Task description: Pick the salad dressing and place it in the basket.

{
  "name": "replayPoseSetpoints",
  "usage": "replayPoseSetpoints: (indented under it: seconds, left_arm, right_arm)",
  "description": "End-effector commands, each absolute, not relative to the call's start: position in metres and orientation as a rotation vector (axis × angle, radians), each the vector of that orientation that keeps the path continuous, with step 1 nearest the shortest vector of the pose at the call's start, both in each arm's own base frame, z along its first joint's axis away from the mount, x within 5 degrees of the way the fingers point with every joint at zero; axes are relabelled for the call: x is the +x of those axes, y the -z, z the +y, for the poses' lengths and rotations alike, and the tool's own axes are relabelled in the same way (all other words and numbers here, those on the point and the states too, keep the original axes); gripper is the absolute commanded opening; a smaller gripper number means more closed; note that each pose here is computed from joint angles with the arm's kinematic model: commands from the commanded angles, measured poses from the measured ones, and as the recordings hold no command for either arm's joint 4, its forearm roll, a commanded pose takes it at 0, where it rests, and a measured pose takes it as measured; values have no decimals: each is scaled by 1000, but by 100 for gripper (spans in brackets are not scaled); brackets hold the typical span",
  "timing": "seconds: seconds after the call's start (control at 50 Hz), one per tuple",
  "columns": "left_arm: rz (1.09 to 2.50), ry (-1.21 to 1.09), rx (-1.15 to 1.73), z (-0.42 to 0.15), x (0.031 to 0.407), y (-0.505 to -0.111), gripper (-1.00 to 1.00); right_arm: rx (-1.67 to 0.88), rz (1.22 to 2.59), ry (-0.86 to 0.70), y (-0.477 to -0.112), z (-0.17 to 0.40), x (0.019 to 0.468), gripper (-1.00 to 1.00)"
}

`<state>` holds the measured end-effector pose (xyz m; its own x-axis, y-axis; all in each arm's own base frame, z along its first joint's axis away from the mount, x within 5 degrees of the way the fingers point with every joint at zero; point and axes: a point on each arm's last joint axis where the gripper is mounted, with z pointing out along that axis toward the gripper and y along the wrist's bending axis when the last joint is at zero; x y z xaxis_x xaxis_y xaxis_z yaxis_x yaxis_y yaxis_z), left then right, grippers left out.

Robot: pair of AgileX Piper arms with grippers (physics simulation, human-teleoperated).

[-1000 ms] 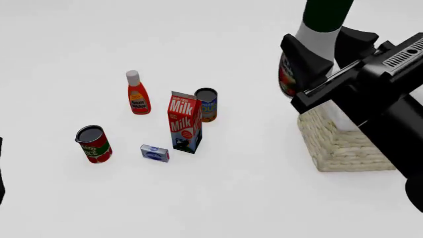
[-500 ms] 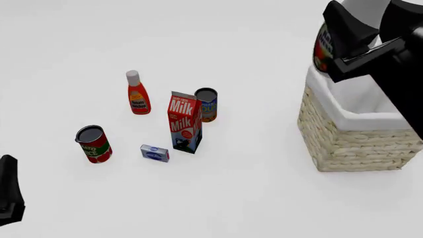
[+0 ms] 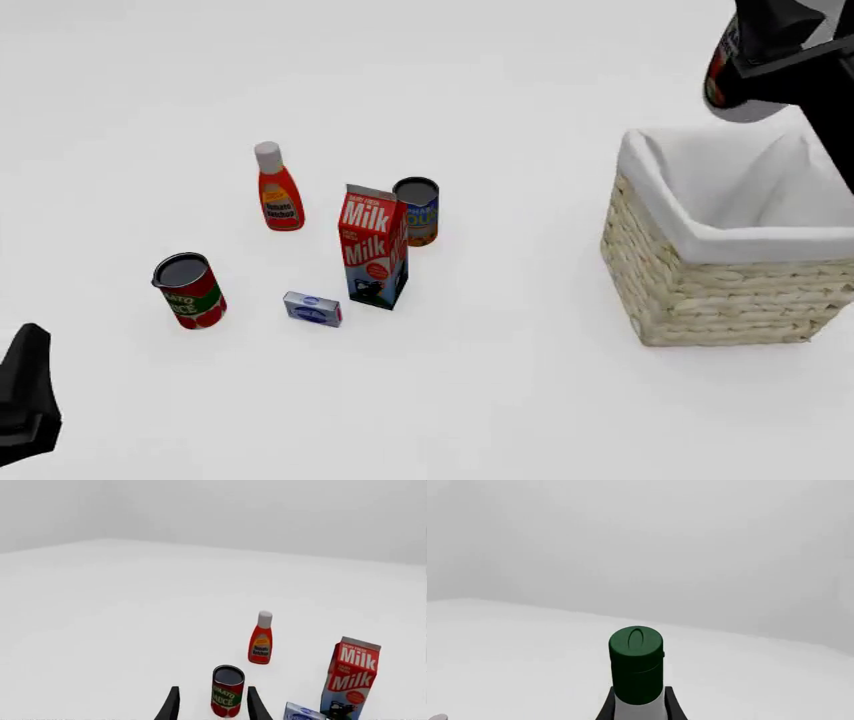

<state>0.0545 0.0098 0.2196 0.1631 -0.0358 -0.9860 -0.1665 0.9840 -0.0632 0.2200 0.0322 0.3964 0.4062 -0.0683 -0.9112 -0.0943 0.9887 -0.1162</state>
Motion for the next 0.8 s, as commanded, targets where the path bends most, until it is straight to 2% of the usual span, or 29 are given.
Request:
replayPoseSetpoints:
  seconds: [0.02, 0.26, 0.56, 0.8]
  left_arm:
    - [1420, -91, -166, 9, 55, -218, 100]
    - [1442, -102, -180, 10, 55, -216, 100]
    - [1452, -85, -179, 10, 55, -215, 100]
    - [1459, -76, -182, 10, 55, -214, 100]
  right_arm:
    - [-60, 1163, 65, -398, 4, 241, -100]
    - [-18, 1200, 153, -388, -19, 259, -100]
    - [30, 1236, 195, -373, -35, 259, -100]
    - [79, 1273, 201, -350, -51, 279, -100]
